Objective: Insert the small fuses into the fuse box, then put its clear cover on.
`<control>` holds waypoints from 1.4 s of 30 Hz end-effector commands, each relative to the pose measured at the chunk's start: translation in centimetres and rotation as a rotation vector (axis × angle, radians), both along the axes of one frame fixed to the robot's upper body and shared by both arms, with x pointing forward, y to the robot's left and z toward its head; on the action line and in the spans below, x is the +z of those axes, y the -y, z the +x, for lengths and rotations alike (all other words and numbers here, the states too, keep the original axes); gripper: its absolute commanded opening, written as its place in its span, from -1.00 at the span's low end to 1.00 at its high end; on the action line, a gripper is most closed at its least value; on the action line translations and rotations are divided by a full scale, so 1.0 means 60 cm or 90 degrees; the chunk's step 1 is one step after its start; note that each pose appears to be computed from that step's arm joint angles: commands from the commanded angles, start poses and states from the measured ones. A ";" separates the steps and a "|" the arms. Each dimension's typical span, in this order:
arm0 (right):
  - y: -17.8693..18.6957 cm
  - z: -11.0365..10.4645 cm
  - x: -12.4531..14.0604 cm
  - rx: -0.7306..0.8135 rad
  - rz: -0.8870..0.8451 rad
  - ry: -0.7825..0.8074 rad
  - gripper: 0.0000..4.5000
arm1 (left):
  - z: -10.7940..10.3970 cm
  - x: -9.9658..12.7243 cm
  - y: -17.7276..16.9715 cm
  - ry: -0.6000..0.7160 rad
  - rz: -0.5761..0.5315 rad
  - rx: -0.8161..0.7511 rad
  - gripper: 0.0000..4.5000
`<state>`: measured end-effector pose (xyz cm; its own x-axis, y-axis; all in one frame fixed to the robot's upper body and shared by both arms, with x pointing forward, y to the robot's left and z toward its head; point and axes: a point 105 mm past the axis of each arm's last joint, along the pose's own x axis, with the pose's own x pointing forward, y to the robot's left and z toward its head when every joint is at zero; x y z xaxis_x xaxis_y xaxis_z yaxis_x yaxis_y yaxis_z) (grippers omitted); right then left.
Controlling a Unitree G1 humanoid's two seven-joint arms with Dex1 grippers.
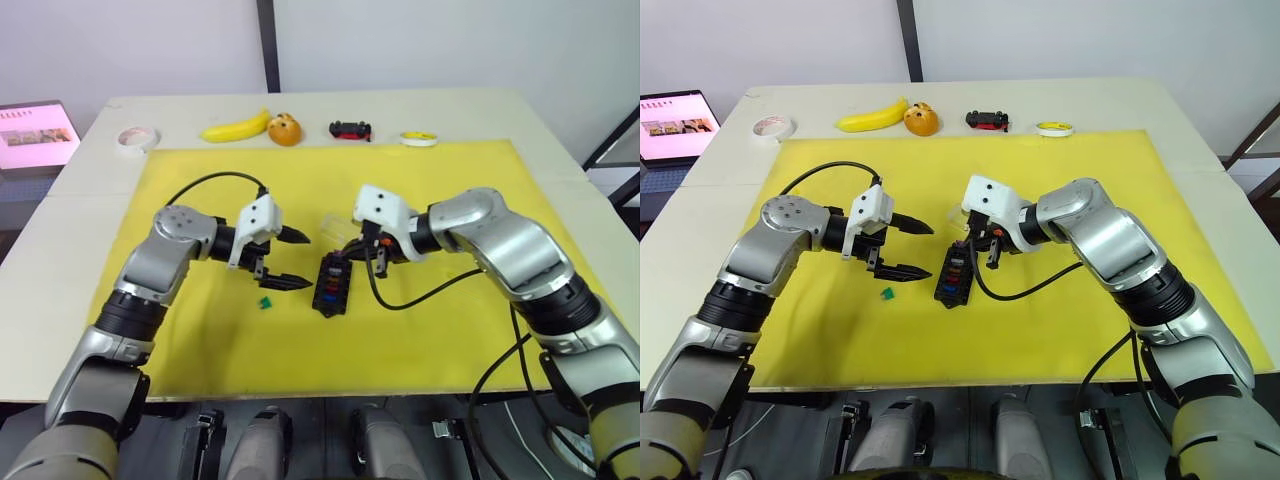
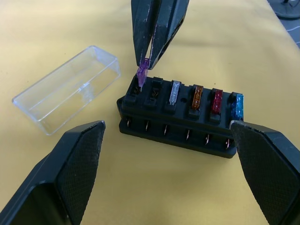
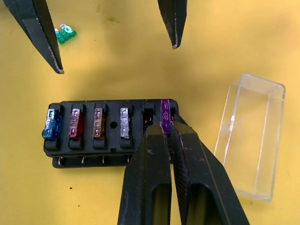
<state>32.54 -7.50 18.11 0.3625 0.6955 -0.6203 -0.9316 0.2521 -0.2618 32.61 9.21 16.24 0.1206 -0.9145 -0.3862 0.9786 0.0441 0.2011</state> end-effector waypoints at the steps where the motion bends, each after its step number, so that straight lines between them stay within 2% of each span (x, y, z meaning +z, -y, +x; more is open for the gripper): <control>1: -0.006 -0.006 0.019 0.021 -0.006 0.030 -0.90 | -0.003 0.014 0.004 0.023 -0.003 -0.011 1.00; 42: -0.012 -0.007 -0.001 0.031 -0.046 0.027 -0.90 | -0.003 0.012 0.004 0.022 -0.005 -0.008 1.00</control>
<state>32.13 -7.06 17.00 0.3452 0.6604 -0.6669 -0.9373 0.2068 -0.2804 32.64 9.21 16.25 0.1239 -0.9144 -0.3854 0.9782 0.0473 0.2023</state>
